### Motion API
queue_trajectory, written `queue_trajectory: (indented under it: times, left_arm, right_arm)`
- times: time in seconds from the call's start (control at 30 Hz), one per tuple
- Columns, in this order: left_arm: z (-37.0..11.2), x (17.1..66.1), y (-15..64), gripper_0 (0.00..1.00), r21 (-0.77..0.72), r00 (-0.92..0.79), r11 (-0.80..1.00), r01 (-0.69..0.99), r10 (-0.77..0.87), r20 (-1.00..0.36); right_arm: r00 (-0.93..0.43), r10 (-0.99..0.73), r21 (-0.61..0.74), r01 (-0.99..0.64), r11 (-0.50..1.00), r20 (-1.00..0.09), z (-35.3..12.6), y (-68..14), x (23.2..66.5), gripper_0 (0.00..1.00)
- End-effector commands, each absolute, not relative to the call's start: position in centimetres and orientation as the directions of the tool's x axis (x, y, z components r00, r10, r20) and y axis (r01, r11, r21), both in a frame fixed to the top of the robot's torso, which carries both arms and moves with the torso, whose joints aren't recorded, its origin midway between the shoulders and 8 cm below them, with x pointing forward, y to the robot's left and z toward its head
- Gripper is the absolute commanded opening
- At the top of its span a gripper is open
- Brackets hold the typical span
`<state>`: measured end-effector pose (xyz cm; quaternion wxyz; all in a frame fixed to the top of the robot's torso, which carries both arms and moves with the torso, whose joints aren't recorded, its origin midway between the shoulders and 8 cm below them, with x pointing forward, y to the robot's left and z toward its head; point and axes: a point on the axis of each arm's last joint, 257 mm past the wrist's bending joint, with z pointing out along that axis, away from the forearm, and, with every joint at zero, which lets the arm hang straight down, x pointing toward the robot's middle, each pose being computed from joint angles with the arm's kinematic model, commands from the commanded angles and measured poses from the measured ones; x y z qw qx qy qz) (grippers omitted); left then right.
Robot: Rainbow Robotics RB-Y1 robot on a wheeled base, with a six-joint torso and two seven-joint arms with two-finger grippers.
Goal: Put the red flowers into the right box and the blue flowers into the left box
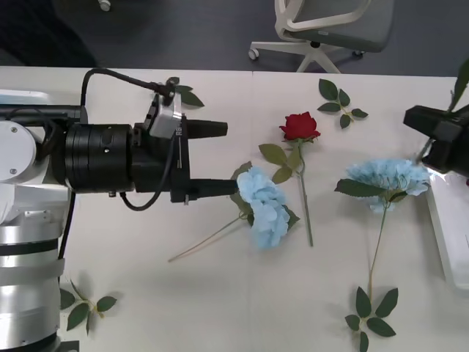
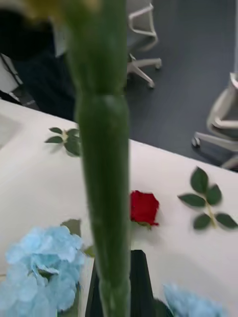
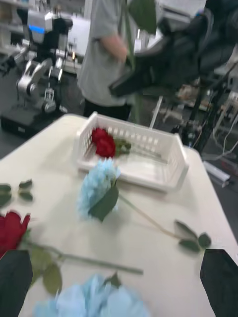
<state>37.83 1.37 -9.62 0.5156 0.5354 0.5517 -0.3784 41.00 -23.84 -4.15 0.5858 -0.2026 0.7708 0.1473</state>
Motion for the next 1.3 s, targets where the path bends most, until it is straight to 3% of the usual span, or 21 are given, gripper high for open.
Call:
queue_trajectory:
  times: [0.03, 0.47, 0.67, 0.87, 1.3]
  left_arm:
    - [-11.4, 37.8, 2.6, 1.0, 0.088, 0.023, 0.175, 0.981, 0.341, -0.94]
    - [-17.7, 39.1, 4.2, 1.0, 0.063, -0.171, 0.347, 0.936, 0.603, -0.779]
    - [-21.0, 39.3, 5.2, 1.0, 0.104, -0.247, 0.412, 0.905, 0.708, -0.662]
    - [-23.6, 39.1, 5.3, 1.0, 0.144, -0.291, 0.442, 0.886, 0.768, -0.57]
    - [-28.0, 40.0, 3.6, 1.0, 0.163, -0.363, 0.486, 0.858, 0.801, -0.476]
  right_arm:
    - [-0.354, -0.07, 0.082, -0.397, 0.914, -0.932, -4.5, -25.5, 39.6, 0.0]
    - [-0.664, 0.176, 0.092, 0.16, 0.983, -0.727, -9.5, -38.2, 37.4, 0.0]
    - [-0.724, 0.249, -0.103, 0.403, 0.909, -0.643, -13.3, -46.7, 34.6, 0.0]
    - [-0.741, 0.271, -0.157, 0.451, 0.878, -0.614, -15.5, -50.4, 34.9, 0.0]
    - [-0.779, 0.156, -0.293, 0.402, 0.867, -0.607, -22.0, -58.4, 36.2, 0.0]
